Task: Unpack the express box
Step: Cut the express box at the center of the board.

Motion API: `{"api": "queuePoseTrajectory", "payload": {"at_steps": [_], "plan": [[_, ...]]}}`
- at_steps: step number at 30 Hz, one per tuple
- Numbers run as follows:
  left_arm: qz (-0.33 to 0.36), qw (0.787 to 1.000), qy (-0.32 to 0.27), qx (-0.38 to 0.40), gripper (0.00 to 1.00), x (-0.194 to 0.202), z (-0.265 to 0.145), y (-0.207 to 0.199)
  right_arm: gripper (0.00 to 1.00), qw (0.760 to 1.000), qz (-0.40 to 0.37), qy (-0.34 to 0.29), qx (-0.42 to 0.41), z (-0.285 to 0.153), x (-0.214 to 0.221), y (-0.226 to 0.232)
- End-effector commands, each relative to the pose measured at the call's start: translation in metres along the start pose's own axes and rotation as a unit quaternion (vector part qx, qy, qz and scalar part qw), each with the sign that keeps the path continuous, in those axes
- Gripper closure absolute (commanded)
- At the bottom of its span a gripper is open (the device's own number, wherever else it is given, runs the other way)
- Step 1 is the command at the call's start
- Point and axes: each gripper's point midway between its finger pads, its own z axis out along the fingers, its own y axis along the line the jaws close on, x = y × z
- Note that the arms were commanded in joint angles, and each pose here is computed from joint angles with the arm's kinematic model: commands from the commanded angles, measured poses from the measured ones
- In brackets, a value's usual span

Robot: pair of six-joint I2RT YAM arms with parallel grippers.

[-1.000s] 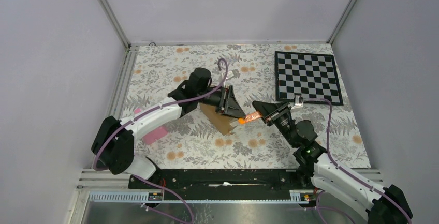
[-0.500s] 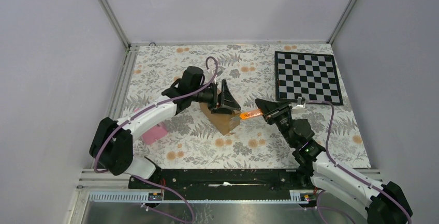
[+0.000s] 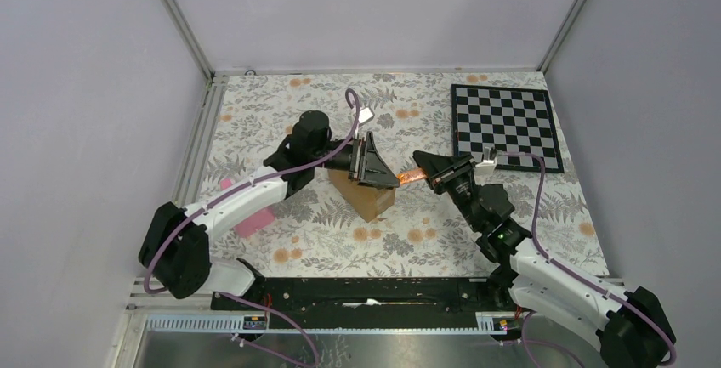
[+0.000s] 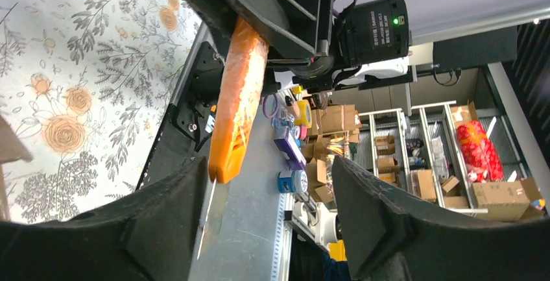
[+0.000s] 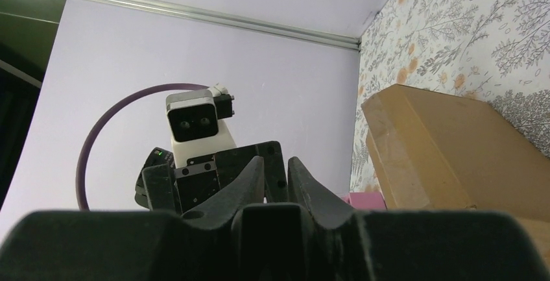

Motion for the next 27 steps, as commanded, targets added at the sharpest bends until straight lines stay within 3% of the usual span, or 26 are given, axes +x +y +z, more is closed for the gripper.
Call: {"api": "queuePoseTrajectory", "payload": {"at_steps": [1,3,7,10,12,16,19,22,27], "plan": [[0.027,0.999,0.009,0.045,0.34,0.000,0.005,-0.014,1.00,0.998,0.019,0.002,-0.061,0.003,-0.001,0.046],[0.022,0.998,0.012,0.049,0.44,0.000,0.009,-0.014,1.00,0.998,0.017,0.005,-0.061,0.003,0.000,0.046],[0.005,0.998,0.022,0.061,0.75,0.001,0.013,-0.012,1.00,0.999,0.011,0.016,-0.050,0.002,0.005,0.038],[-0.005,0.998,0.027,0.061,0.99,0.002,0.015,-0.009,0.93,0.999,0.006,0.034,-0.037,-0.002,0.011,0.029],[-0.004,0.997,0.033,0.063,1.00,0.004,0.014,-0.009,0.77,0.997,-0.006,0.063,-0.032,-0.005,0.022,0.025],[0.013,0.997,0.055,0.052,1.00,0.016,0.005,-0.004,0.27,0.989,-0.028,0.142,-0.038,-0.025,0.047,0.019],[0.030,0.996,0.074,0.028,1.00,0.030,-0.004,0.004,0.07,0.980,-0.058,0.185,-0.054,-0.052,0.056,0.018],[0.049,0.995,0.081,0.031,1.00,0.041,-0.012,-0.001,0.01,0.973,-0.083,0.210,-0.045,-0.075,0.059,0.009],[0.065,0.992,0.100,0.040,1.00,0.059,-0.022,-0.008,0.01,0.965,-0.102,0.235,-0.063,-0.100,0.062,0.012]]}}
